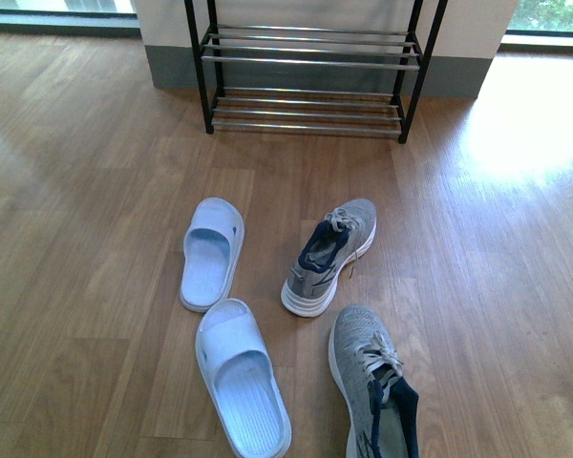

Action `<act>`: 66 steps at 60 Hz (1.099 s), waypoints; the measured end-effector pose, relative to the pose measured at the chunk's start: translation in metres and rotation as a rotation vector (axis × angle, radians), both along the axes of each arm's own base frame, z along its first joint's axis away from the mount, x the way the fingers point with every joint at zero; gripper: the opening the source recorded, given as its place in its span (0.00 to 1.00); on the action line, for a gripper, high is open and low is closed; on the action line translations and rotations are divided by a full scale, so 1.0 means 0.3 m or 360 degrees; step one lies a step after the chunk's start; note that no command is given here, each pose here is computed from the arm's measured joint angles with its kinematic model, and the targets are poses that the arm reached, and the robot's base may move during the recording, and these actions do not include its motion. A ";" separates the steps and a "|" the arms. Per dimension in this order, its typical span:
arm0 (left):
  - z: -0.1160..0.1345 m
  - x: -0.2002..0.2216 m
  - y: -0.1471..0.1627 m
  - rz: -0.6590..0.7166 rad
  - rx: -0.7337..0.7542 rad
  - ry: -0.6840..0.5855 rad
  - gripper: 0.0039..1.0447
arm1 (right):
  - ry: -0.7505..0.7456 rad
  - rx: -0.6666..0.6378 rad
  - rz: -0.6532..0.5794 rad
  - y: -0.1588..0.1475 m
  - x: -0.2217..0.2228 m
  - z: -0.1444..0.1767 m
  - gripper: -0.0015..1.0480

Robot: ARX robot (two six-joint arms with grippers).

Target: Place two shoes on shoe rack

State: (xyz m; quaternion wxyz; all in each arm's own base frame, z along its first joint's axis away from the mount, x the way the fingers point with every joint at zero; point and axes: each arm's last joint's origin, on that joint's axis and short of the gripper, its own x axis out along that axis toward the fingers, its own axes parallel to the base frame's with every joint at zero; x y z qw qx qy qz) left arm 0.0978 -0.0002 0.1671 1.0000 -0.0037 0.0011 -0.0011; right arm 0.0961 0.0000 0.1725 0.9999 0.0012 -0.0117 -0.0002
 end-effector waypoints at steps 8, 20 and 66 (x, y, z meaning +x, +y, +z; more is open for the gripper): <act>0.000 0.000 0.000 0.0000 0.0000 0.0000 0.91 | 0.0000 0.0001 0.0000 0.000 0.000 0.000 0.91; 0.000 0.000 0.000 0.0000 0.0000 0.0000 0.91 | 0.0000 0.0001 0.0000 0.000 0.000 0.000 0.91; 0.000 0.000 0.000 0.0000 0.0000 0.0000 0.91 | 0.0000 0.0000 0.0000 0.000 0.000 0.000 0.91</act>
